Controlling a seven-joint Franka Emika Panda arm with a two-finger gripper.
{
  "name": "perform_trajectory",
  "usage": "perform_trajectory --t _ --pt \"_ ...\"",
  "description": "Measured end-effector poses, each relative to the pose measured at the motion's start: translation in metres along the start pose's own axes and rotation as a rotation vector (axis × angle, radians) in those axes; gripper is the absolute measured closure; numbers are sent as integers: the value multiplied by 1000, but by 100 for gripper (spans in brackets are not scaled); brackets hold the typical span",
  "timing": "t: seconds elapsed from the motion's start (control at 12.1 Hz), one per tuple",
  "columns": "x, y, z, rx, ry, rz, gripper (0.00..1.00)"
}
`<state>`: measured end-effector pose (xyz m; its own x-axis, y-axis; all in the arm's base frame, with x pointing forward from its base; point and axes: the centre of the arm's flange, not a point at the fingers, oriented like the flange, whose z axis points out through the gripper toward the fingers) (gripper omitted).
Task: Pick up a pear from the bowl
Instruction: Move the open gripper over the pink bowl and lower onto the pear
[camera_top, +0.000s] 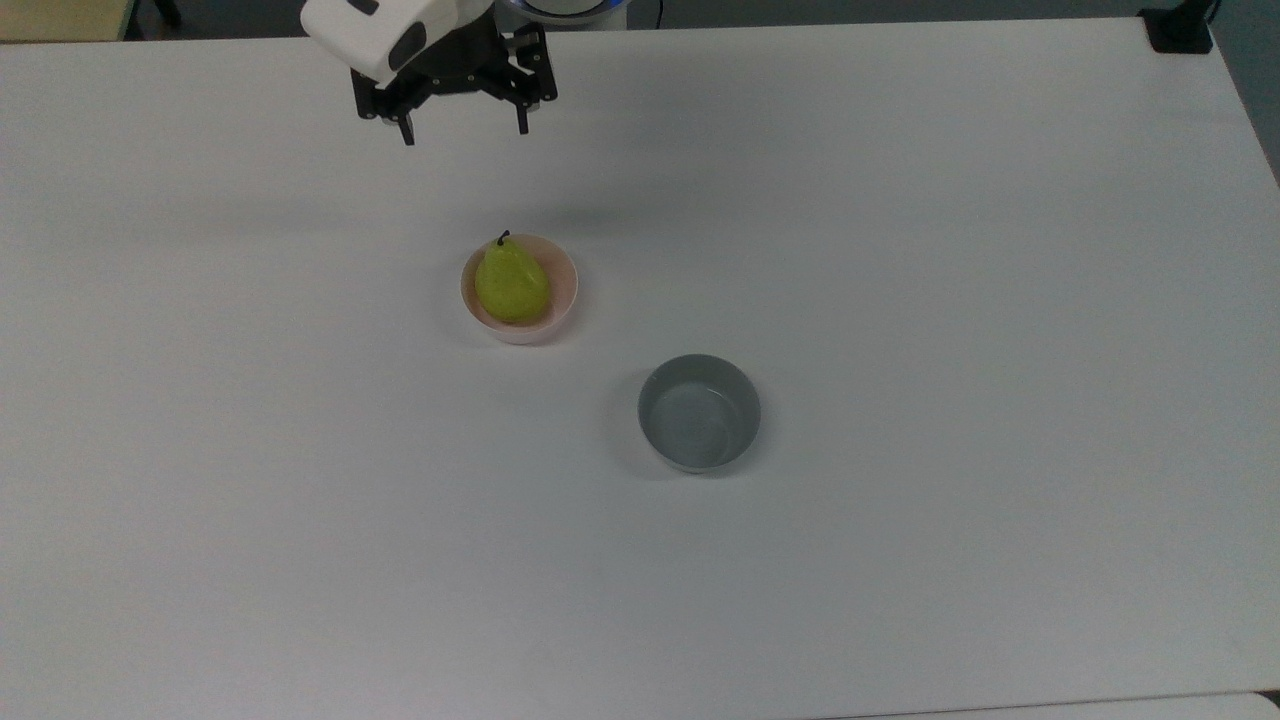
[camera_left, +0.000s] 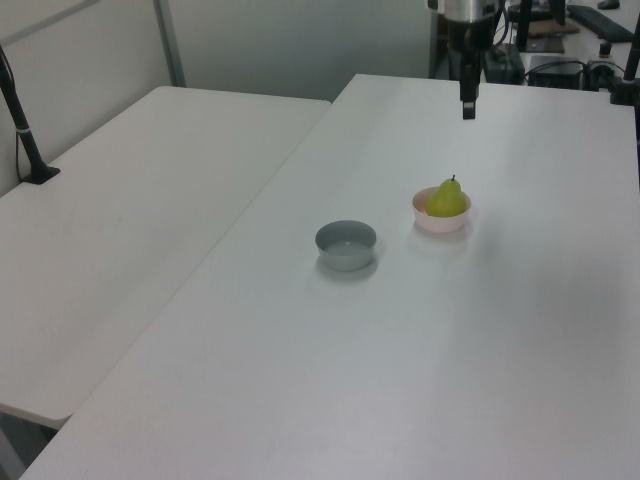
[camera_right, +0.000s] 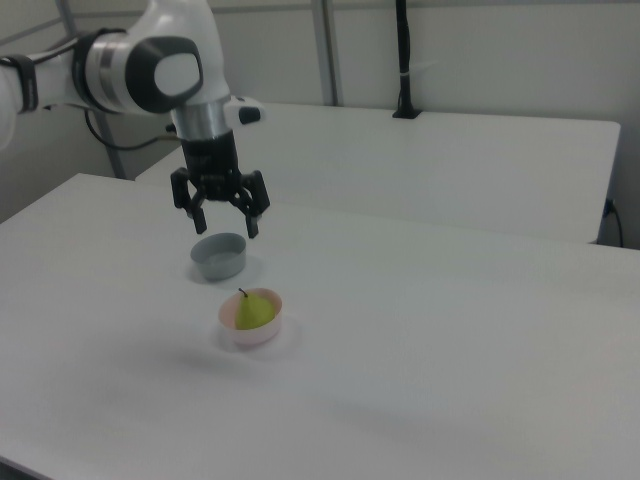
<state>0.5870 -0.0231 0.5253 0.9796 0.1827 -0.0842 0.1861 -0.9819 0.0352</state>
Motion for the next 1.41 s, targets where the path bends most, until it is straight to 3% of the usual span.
perform_trajectory --t 0.75,1.41 --pt "22 -3 119 -21 -24 -42 0" --pt "43 -10 167 -21 -19 -62 0"
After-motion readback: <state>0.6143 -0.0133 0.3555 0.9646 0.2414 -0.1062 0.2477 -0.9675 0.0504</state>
